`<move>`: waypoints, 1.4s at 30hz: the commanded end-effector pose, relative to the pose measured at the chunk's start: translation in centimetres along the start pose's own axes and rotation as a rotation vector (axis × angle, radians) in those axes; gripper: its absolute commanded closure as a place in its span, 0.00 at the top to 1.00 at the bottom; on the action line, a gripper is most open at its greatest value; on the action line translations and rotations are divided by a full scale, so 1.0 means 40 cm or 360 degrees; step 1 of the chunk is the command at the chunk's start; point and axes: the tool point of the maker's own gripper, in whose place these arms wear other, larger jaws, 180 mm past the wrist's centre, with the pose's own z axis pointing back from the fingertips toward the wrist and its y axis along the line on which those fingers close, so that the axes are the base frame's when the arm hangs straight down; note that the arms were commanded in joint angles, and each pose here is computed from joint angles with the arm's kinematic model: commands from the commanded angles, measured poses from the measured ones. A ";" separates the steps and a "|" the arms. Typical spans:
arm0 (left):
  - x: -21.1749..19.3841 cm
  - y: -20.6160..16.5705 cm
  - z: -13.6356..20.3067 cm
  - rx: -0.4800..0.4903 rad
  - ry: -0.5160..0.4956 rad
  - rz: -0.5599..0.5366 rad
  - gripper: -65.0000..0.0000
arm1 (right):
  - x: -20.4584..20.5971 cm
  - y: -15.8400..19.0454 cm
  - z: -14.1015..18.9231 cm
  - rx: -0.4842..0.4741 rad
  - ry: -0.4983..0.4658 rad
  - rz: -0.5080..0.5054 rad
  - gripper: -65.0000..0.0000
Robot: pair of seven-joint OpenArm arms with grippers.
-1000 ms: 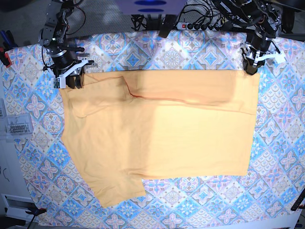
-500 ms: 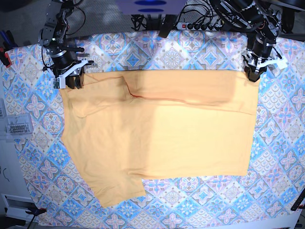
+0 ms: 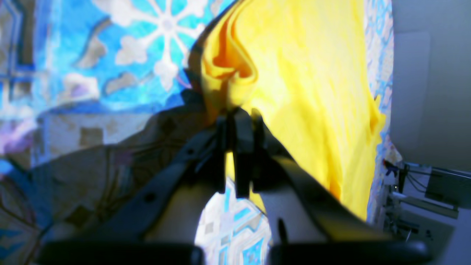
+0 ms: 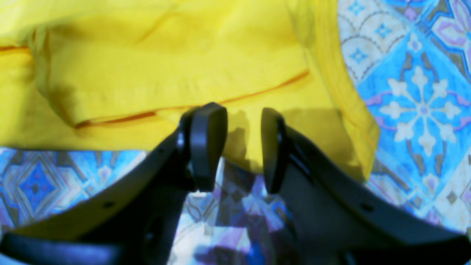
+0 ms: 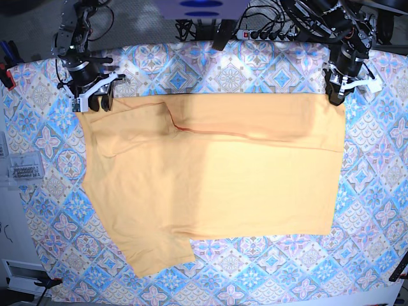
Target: Fold the T-shirt properly
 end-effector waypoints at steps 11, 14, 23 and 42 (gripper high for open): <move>0.025 -0.013 0.005 -0.0033 -0.0038 -0.0032 0.00 | -0.004 -0.023 0.003 -0.0051 0.0046 0.0181 0.36; 0.025 -0.012 0.005 -0.0031 -0.0037 -0.0033 0.00 | -0.011 -0.045 0.008 -0.0102 0.0064 0.0195 0.36; 0.024 -0.010 0.005 -0.0025 -0.0032 -0.0039 0.00 | -0.026 -0.111 0.056 -0.0088 -0.0034 -0.0318 0.36; 0.019 -0.001 0.004 0.0009 -0.0012 -0.0078 0.00 | -0.027 -0.130 0.013 -0.0011 0.0031 -0.0705 0.78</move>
